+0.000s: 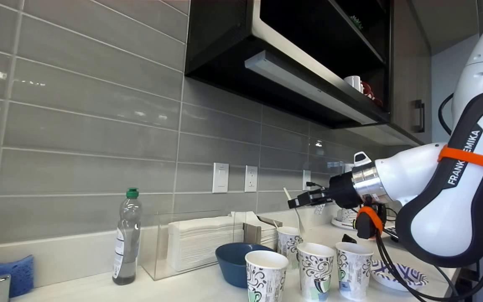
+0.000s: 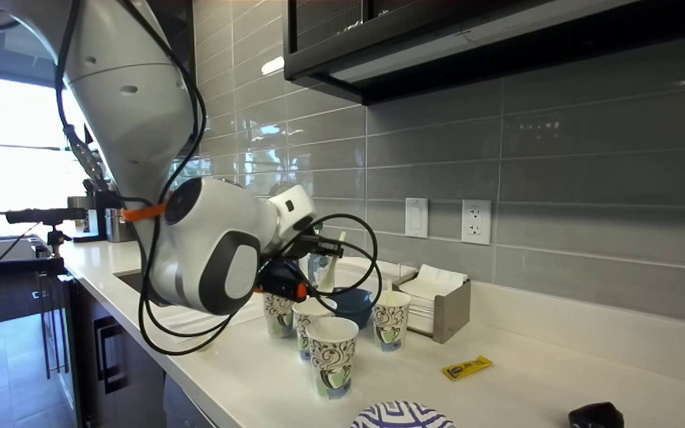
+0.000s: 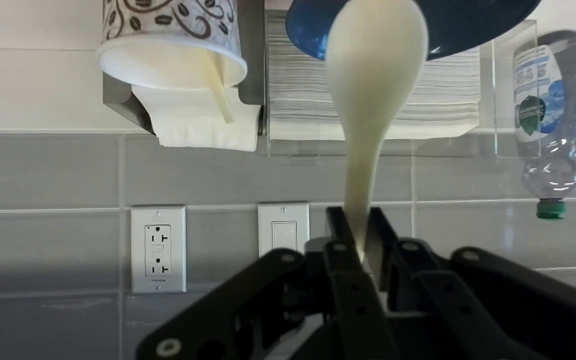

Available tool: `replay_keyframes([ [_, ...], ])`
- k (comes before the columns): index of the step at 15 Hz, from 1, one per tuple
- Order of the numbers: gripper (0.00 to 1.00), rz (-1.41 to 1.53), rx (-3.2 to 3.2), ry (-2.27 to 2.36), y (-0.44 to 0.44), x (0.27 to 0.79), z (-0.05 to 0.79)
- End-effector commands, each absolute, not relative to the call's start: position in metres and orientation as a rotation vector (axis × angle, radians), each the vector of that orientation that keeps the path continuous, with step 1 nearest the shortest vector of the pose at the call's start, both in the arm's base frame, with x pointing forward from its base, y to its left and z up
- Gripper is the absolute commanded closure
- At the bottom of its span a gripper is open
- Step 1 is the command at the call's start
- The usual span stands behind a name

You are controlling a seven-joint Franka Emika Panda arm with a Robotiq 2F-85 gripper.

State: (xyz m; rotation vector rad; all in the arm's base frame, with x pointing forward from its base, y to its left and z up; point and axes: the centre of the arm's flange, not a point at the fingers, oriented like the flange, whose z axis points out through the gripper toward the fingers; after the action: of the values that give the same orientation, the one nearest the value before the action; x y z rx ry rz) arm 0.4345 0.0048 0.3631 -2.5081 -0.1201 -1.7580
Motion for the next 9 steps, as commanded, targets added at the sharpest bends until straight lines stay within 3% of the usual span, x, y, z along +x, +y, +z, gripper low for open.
replay_keyframes([
  [1, 0.97, -1.785, -2.53, -0.125, 0.01, 0.385, 0.381],
  [9, 0.97, -1.633, -2.755, -0.313, 0.041, 0.391, 0.45],
])
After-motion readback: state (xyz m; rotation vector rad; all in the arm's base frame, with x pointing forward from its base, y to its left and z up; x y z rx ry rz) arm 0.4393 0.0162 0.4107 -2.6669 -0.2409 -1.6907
